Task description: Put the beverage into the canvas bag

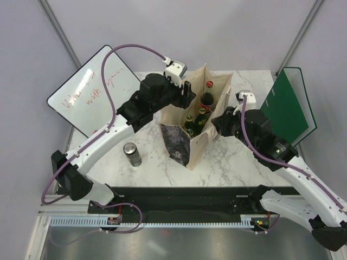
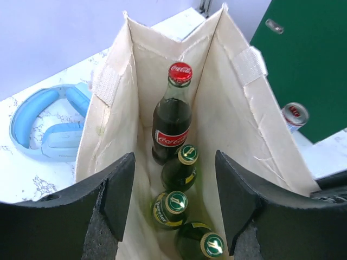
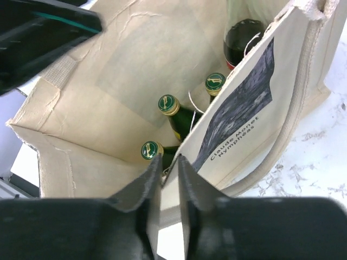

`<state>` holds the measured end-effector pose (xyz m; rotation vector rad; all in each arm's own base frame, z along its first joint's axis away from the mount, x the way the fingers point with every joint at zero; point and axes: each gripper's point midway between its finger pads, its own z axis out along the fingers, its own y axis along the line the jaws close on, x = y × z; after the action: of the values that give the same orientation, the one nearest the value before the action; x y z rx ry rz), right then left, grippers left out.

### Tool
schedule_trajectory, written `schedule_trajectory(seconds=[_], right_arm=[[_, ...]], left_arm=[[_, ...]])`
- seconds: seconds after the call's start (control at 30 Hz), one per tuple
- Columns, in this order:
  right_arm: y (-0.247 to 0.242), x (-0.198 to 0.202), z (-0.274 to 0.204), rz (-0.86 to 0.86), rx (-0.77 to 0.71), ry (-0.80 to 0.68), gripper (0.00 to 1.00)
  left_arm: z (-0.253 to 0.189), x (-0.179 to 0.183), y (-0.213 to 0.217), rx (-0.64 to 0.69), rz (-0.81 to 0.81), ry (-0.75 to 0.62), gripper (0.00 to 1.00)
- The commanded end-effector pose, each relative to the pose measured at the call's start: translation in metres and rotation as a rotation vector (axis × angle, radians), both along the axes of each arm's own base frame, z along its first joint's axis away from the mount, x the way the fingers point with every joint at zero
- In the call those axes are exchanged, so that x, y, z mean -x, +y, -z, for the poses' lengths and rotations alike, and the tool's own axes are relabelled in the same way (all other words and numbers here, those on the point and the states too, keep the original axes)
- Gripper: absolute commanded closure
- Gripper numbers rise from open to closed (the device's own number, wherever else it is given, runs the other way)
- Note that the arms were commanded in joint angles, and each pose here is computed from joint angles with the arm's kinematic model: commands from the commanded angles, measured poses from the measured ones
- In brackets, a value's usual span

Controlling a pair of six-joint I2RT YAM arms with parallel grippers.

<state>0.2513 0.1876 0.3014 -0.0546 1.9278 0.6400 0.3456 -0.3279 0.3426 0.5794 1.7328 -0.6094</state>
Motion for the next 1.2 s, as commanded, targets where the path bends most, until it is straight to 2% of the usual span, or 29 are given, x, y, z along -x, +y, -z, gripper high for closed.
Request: schedule_trajectory(seconds=[0.0, 0.07, 0.2, 0.33, 0.43, 0.47, 0.57, 0.7, 0.93, 1.0, 1.17], right_arm=[[-0.009, 0.0, -0.035, 0.057, -0.056, -0.046, 0.7], [-0.012, -0.001, -0.038, 0.074, -0.056, -0.044, 0.65], [-0.022, 0.002, -0.05, 0.117, -0.057, -0.029, 0.49], [-0.037, 0.005, -0.056, 0.175, -0.036, -0.021, 0.38], [-0.064, 0.005, -0.05, 0.309, 0.019, 0.01, 0.23], [-0.072, 0.004, -0.047, 0.349, 0.041, 0.021, 0.18], [-0.1, 0.004, -0.031, 0.495, 0.126, 0.068, 0.07], [-0.131, 0.006, -0.01, 0.626, 0.212, 0.121, 0.02], [-0.161, -0.012, 0.049, 0.736, 0.359, 0.283, 0.02], [-0.174, -0.019, 0.069, 0.749, 0.378, 0.346, 0.02], [-0.205, -0.032, 0.121, 0.776, 0.308, 0.497, 0.05]], left_arm=[[-0.041, 0.024, 0.015, 0.067, 0.006, 0.003, 0.31], [-0.049, 0.029, 0.023, 0.072, -0.004, -0.006, 0.3], [-0.06, 0.043, 0.047, 0.053, -0.041, -0.025, 0.28], [-0.045, 0.058, 0.072, -0.016, -0.08, 0.007, 0.27], [-0.039, 0.072, 0.088, -0.027, -0.085, 0.012, 0.24], [-0.033, 0.077, 0.091, -0.042, -0.081, 0.025, 0.21], [-0.029, 0.095, 0.109, -0.051, -0.08, 0.015, 0.03], [-0.016, 0.113, 0.128, -0.053, -0.084, 0.002, 0.0], [0.012, 0.142, 0.149, -0.084, -0.029, -0.044, 0.0], [0.028, 0.143, 0.154, -0.108, -0.036, -0.046, 0.0], [0.014, 0.152, 0.175, -0.006, -0.099, -0.162, 0.0]])
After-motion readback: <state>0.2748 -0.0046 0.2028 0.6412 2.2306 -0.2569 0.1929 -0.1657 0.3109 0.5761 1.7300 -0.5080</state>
